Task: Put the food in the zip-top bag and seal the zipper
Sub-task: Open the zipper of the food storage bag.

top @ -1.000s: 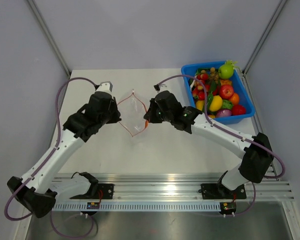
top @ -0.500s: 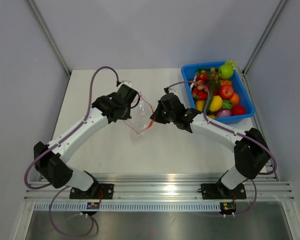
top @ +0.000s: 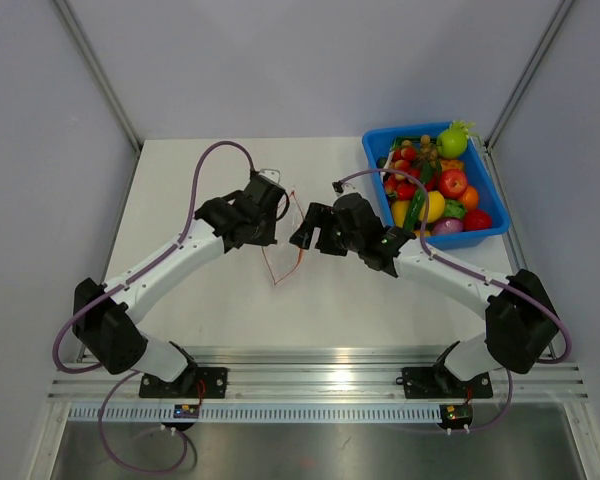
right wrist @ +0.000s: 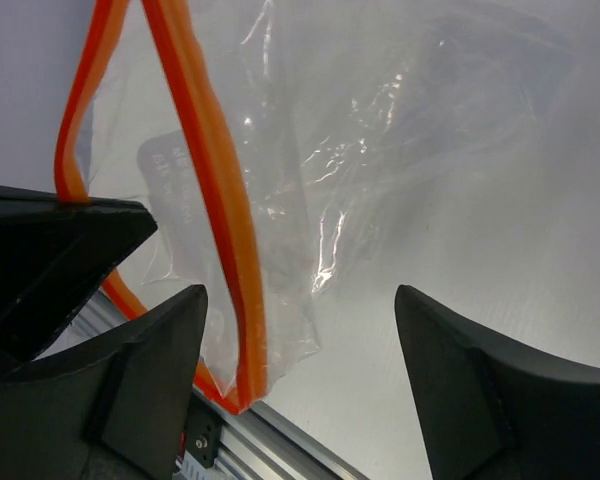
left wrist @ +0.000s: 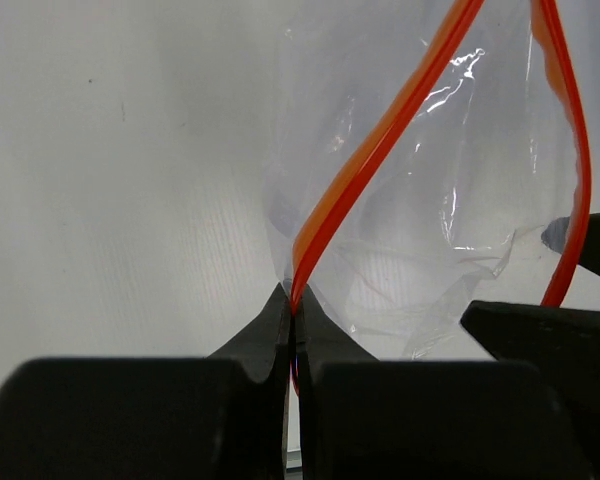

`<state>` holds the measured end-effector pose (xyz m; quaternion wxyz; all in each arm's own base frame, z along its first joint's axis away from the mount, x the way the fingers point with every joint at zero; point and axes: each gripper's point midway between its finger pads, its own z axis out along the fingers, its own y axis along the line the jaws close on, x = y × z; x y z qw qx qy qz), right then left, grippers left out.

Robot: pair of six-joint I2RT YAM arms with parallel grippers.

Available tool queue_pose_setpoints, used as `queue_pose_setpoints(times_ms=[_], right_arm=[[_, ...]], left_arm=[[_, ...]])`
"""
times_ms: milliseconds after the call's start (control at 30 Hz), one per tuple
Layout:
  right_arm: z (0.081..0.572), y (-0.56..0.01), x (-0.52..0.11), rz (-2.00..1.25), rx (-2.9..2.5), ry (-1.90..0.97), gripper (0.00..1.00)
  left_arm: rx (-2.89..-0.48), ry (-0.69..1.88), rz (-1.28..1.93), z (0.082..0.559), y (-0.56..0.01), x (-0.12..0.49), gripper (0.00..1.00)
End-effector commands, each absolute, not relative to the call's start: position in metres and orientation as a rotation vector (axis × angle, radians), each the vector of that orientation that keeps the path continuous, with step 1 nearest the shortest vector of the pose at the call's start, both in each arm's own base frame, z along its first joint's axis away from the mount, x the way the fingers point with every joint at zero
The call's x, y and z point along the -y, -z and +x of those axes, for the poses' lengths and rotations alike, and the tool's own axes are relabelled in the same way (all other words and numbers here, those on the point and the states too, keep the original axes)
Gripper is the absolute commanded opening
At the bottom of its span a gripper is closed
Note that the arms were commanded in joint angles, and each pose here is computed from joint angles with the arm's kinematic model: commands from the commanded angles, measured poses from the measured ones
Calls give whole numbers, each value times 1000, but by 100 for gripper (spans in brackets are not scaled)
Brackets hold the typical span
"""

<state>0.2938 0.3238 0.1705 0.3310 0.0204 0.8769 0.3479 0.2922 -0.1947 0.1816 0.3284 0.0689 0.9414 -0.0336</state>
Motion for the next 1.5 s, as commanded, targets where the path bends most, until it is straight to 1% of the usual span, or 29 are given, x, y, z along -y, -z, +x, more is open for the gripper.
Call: queue_pose_setpoints(times_ms=[0,67,100,200,300,333,367,433,533,567,600,633,667,700,733,800,1000,1100,1167,1333,1400,1433,1467], right_arm=[[293,-208,-346,-29,-2195,-1055,87],[292,-208,-352,-42,-2196,-1045,90],[293,-207,-353,-44,-2201,-1037,93],[301,-198,-358,-8,-2227,-979,94],[312,-180,-361,54,-2271,-890,85],[318,-177,-360,88,-2266,-844,76],[319,-177,-362,102,-2276,-817,71],[327,-164,-357,156,-2304,-724,63],[335,-152,-345,207,-2312,-612,56],[334,-148,-339,212,-2320,-576,44],[336,-148,-335,221,-2315,-556,37],[336,-147,-331,229,-2308,-531,26],[337,-148,-329,235,-2304,-522,11],[338,-148,-327,242,-2301,-514,3],[340,-149,-327,238,-2299,-512,0],[342,-147,-330,232,-2307,-508,0],[352,-147,-347,211,-2312,-582,0],[360,-142,-353,219,-2321,-660,0],[365,-139,-356,226,-2328,-702,0],[367,-122,-364,182,-2374,-733,0],[366,-117,-363,160,-2388,-724,4],[364,-114,-362,157,-2399,-718,9],[361,-114,-361,149,-2402,-719,23]], left_arm=[[-2404,203,157,296,-199,207,0],[-2401,209,153,295,-200,207,0],[-2401,222,152,295,-201,209,0],[-2390,243,151,295,-205,211,0],[-2382,250,142,294,-208,210,0],[-2381,252,140,293,-210,210,0],[-2380,252,135,293,-210,209,0],[-2375,261,127,291,-212,209,0],[-2371,255,112,290,-216,205,0],[-2364,235,101,289,-219,200,0],[-2358,222,98,289,-222,197,0],[-2352,212,92,289,-225,194,0],[-2348,179,89,288,-227,188,0],[-2347,163,88,287,-229,185,0],[-2333,156,79,289,-236,183,0],[-2330,114,77,287,-241,175,0],[-2253,59,59,290,-281,159,0],[-2249,88,88,289,-291,164,0],[-2258,114,105,292,-285,172,0],[-2394,175,192,291,-221,198,0],[-2440,218,202,290,-200,210,0],[-2448,227,198,290,-195,212,0],[-2443,260,196,292,-194,218,0]])
